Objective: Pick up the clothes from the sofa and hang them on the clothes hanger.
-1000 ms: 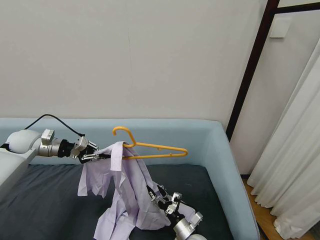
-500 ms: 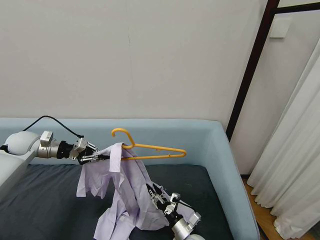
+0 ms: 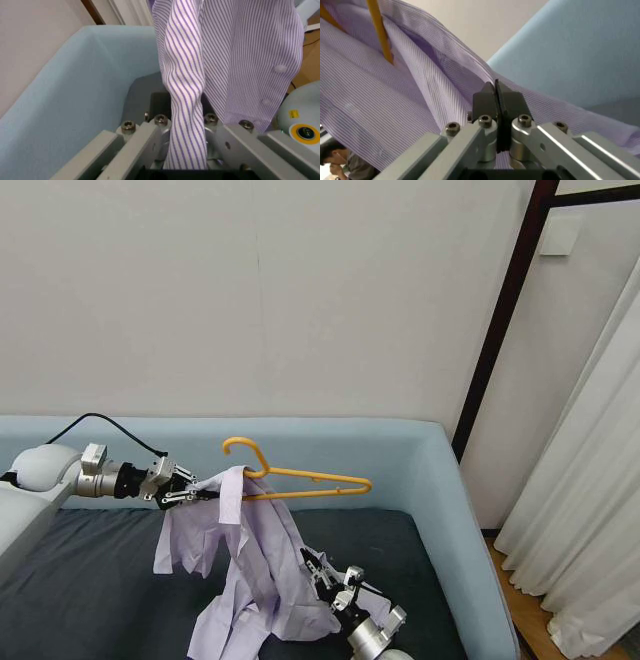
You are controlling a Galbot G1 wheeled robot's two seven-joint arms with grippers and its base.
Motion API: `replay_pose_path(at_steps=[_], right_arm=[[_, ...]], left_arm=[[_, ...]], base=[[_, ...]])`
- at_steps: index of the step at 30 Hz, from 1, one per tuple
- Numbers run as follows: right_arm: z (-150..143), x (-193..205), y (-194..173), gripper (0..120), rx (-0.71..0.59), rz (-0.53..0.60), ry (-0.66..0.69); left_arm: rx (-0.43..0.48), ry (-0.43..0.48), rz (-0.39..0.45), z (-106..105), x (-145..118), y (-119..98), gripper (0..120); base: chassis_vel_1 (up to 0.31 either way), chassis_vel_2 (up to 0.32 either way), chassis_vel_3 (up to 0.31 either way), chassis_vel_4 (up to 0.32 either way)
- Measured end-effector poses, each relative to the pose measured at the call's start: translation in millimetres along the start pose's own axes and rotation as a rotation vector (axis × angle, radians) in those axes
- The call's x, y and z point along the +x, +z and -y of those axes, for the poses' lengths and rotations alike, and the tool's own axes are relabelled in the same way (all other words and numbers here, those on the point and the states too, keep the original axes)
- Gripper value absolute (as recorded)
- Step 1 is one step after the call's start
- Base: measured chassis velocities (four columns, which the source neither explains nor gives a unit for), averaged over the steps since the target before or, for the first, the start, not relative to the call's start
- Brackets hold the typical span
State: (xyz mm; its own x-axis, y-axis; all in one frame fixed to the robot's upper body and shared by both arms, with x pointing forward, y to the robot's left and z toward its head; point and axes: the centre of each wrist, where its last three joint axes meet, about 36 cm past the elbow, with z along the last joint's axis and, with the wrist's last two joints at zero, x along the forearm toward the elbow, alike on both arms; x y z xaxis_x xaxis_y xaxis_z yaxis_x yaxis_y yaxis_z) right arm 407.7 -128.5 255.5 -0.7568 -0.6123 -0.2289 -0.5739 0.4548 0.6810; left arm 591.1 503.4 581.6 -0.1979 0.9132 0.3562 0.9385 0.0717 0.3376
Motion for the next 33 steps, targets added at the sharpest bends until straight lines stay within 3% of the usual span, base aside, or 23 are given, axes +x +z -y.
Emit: replay_pose_path(at_steps=[6,9,10,15,23,33], right_arm=[[11,2,-45,0,0.151,0.07,-0.021],[6,-2,-108,0,0.315,0.128,0.047],[6,-2,-108,0,0.315,0.128,0.047],[-19,0,-182,0,0.497,0.134,0.11],[-44,8,-212,0,0.616,0.114,0.078],[-73,3,-214,0,0.703,0.129,-0.039]], left_arm=[[-0.005,-0.006,0.007,2,0,4,1],[-0.008,-0.008,0.013,4,-1,11,1],[-0.008,-0.008,0.013,4,-1,11,1],[-0.027,0.009,0.027,-3,-15,16,1],[-0.072,-0.011,0.002,-20,-16,7,1],[-0.143,-0.023,-0.028,-42,-22,-15,1]], base=[[0.0,0.0,0.0,0.0],[0.0,0.0,0.0,0.0],[0.0,0.0,0.0,0.0],[0.0,0.0,0.0,0.0],[0.0,0.0,0.0,0.0],[0.0,0.0,0.0,0.0]])
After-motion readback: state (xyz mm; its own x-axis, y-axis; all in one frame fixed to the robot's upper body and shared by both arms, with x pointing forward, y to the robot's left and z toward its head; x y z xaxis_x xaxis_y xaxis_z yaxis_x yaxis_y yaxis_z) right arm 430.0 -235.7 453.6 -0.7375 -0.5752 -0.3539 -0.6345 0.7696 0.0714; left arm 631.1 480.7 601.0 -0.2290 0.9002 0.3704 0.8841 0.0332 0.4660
